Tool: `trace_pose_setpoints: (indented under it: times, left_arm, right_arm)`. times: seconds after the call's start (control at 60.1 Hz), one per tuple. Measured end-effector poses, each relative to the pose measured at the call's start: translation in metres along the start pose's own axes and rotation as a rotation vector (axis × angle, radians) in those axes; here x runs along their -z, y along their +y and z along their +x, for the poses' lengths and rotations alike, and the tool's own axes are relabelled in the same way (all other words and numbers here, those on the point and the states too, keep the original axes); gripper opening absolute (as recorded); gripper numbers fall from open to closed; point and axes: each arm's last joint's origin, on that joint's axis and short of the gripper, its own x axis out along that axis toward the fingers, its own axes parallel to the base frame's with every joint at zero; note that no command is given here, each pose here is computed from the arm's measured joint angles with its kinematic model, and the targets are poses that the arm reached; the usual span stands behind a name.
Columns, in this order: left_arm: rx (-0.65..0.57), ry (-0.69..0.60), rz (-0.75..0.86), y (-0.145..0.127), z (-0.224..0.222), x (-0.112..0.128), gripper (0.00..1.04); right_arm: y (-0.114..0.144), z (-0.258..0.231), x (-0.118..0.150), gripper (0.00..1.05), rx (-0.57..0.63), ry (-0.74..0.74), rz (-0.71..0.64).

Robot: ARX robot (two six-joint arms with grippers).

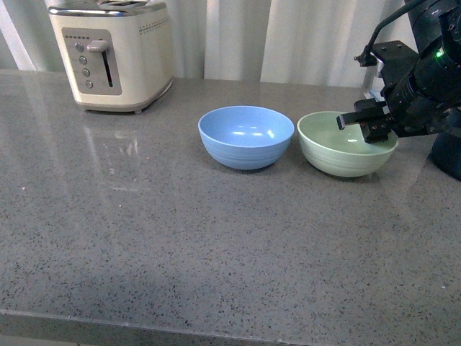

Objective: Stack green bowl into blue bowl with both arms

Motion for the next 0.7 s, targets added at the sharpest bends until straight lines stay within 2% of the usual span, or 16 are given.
trace_pose_setpoints:
  times: [0.116, 0.266, 0.516, 0.699]
  left_arm:
    - [0.000, 0.000, 0.000, 0.000, 0.000, 0.000, 0.98]
    - [0.000, 0.000, 0.000, 0.000, 0.000, 0.000, 0.98]
    - [0.000, 0.000, 0.000, 0.000, 0.000, 0.000, 0.98]
    - [0.000, 0.000, 0.000, 0.000, 0.000, 0.000, 0.98]
  right_arm:
    - [0.000, 0.000, 0.000, 0.19, 0.000, 0.001, 0.001]
    - [0.000, -0.002, -0.004, 0.03, -0.016, -0.020, 0.024]
    - [-0.003, -0.019, -0.007, 0.02, -0.001, -0.065, 0.010]
    - [-0.009, -0.057, -0.015, 0.01, 0.007, -0.154, -0.022]
